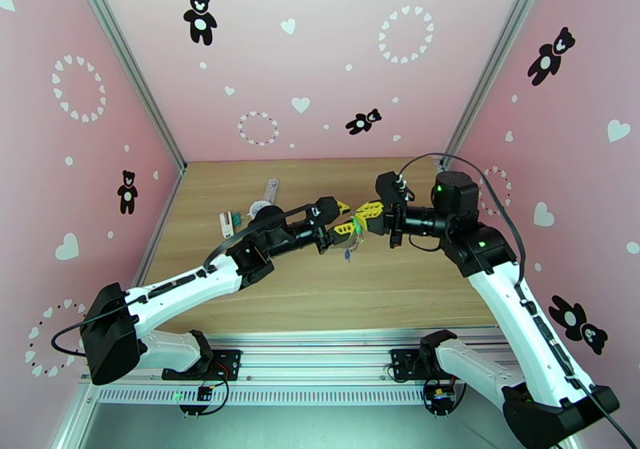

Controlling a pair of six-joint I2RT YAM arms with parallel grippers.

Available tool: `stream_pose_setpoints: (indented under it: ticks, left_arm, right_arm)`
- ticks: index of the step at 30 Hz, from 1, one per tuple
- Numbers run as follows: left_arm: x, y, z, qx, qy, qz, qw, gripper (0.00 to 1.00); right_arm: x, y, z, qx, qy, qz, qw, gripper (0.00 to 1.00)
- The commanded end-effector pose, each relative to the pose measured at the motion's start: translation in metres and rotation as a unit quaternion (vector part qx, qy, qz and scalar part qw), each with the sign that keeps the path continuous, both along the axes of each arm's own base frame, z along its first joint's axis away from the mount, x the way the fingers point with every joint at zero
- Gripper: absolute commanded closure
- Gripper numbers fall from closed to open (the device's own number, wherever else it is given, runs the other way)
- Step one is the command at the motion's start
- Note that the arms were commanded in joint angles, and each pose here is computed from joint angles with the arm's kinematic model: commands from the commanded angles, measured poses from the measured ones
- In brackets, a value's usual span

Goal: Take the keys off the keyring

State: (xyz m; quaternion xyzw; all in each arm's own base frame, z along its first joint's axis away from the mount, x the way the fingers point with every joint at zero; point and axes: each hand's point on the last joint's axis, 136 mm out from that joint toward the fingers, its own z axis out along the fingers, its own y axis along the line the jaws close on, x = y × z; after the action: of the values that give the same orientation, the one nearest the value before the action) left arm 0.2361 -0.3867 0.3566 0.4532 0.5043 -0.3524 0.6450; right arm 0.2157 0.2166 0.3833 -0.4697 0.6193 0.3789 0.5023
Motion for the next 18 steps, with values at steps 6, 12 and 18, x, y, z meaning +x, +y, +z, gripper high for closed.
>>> stream_pose_setpoints:
  ticks: [6,12,18]
  left_arm:
    - [0.0011,-0.0014,0.0097,-0.014,-0.029,0.016,0.999,0.64]
    - [0.0013,-0.0004,0.0047,-0.011,-0.022,0.017,1.000,0.69]
    - [-0.0003,0.0023,0.0062,-0.012,-0.024,0.019,0.999,0.71]
  right_arm:
    - [-0.0022,-0.0025,0.0069,0.007,-0.015,-0.005,1.000,1.00]
    - [-0.0026,-0.0029,0.0069,0.005,-0.017,-0.006,1.000,1.00]
    - [-0.0047,-0.0024,0.0066,0.005,-0.015,0.000,1.000,1.00]
